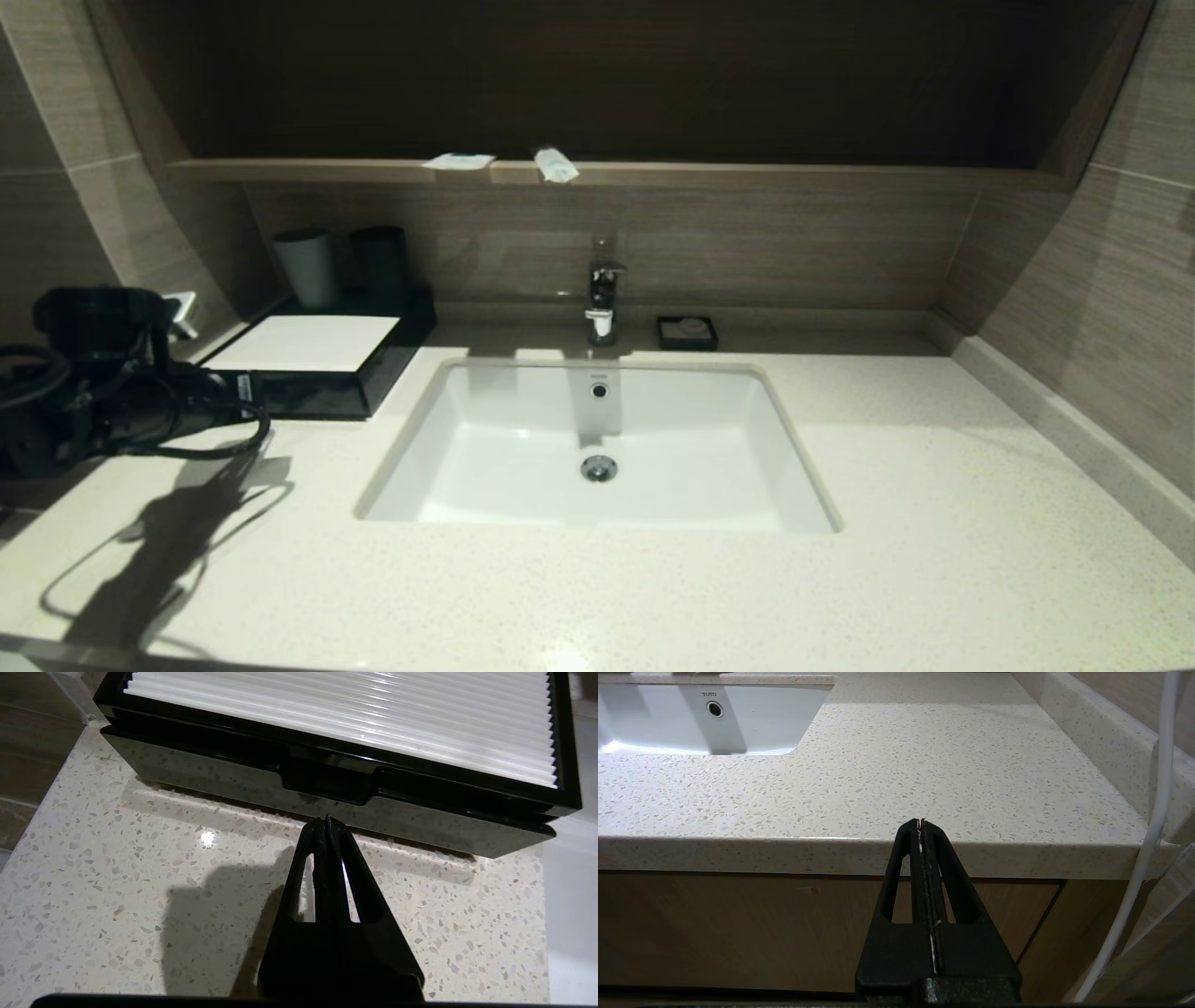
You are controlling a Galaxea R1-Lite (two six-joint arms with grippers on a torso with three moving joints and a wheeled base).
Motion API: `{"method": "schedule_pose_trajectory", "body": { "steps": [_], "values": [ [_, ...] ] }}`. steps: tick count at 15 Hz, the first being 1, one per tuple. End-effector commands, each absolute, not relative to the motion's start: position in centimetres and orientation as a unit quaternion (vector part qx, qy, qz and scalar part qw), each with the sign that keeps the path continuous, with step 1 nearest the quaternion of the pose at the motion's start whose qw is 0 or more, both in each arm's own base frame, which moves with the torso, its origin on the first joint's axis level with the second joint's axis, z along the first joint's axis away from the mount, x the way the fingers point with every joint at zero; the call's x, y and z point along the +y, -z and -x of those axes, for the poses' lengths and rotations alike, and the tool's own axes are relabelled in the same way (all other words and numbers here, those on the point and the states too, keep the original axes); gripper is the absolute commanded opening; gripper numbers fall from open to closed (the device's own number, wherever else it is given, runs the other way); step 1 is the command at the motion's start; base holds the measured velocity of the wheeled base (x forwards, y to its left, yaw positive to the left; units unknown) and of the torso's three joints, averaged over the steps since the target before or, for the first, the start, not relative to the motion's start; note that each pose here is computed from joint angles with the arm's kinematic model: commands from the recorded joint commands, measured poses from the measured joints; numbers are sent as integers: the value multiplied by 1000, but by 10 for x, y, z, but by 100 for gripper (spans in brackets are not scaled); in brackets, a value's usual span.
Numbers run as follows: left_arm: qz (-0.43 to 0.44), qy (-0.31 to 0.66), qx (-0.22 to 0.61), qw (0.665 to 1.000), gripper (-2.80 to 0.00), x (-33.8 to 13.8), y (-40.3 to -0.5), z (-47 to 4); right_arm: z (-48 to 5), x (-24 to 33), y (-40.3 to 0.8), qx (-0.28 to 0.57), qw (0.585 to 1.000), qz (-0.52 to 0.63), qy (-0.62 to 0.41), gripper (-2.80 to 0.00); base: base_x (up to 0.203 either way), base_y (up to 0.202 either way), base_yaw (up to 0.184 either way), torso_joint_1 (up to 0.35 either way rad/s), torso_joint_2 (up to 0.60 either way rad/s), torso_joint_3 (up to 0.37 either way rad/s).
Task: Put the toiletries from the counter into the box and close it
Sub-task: Open the drawer
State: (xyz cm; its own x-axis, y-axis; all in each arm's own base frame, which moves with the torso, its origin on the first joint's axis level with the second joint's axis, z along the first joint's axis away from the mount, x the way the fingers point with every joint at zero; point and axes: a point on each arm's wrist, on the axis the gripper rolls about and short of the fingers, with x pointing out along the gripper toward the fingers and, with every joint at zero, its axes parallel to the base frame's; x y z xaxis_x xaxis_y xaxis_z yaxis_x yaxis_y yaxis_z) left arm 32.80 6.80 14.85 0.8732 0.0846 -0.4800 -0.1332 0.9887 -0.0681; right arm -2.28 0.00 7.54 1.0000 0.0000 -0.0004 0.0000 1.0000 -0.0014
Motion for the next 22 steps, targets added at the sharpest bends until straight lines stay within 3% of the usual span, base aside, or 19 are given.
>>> {"method": "schedule_pose_trajectory", "body": {
  "steps": [1,22],
  "values": [
    [50,-53,239,968,-280,68,-152,-326,23,0,-75,0,1000,1,0,-280,0,0,0,0,0,0],
    [40,1,210,977,-280,84,-138,-325,23,0,-75,0,1000,1,0,-280,0,0,0,0,0,0]
  ]
}}
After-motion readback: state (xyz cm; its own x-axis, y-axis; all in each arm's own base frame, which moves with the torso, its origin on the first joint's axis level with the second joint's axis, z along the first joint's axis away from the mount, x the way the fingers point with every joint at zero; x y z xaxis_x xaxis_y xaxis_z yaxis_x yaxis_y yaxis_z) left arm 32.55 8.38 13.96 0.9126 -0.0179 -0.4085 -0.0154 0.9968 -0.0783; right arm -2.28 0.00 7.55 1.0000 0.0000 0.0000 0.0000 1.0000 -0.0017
